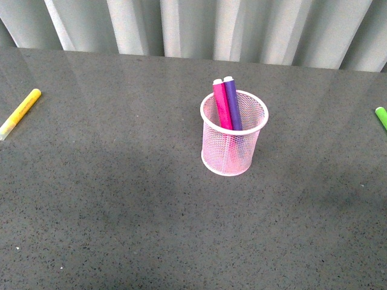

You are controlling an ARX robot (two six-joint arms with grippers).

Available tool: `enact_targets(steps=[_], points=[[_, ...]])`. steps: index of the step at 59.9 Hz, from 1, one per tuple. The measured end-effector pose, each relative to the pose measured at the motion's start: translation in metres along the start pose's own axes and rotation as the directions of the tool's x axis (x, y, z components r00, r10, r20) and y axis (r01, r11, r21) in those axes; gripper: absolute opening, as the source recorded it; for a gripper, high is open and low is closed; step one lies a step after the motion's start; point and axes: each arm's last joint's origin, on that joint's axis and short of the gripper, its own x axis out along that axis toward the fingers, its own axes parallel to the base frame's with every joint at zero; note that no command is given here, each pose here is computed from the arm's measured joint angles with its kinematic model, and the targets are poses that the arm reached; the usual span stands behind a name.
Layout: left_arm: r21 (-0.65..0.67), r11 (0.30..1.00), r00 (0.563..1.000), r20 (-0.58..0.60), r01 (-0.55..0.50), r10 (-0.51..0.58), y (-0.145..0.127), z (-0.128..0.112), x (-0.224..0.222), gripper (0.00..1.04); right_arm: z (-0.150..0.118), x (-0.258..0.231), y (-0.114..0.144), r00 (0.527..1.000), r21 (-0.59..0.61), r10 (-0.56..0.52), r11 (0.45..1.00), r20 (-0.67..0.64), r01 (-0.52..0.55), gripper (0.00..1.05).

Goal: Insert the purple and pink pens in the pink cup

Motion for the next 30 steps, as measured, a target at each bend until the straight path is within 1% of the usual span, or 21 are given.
enact_targets(steps=[12,16,18,22,26,27,30], points=[[0.0,1.0,1.0,0.0,0.0,0.0,0.0,0.0,0.0,0.98,0.0,0.0,0.0,1.0,0.0,0.0,1.0,0.0,0.0,0.04],[0.0,1.0,1.0,0.0,0.0,0.0,0.0,0.0,0.0,0.98,0.0,0.0,0.0,1.0,0.0,0.0,1.0,0.0,0.0,0.14],[0.0,1.0,1.0,0.0,0.0,0.0,0.0,0.0,0.0,0.98,0.0,0.0,0.0,1.0,0.0,0.0,1.0,0.0,0.0,0.21],[0.0,1.0,1.0,0.0,0.0,0.0,0.0,0.0,0.0,0.98,0.0,0.0,0.0,1.0,0.0,0.0,1.0,0.0,0.0,0.31],[0.0,1.0,1.0,0.0,0.0,0.0,0.0,0.0,0.0,0.98,0.0,0.0,0.0,1.0,0.0,0.0,1.0,0.0,0.0,0.46],[0.0,1.0,1.0,0.0,0.0,0.0,0.0,0.0,0.0,0.98,-0.0001,0.0,0.0,1.0,0.0,0.0,1.0,-0.001,0.0,0.48],[0.0,1.0,1.0,0.0,0.0,0.0,0.0,0.0,0.0,0.98,-0.0001,0.0,0.0,1.0,0.0,0.0,1.0,-0.001,0.0,0.62]])
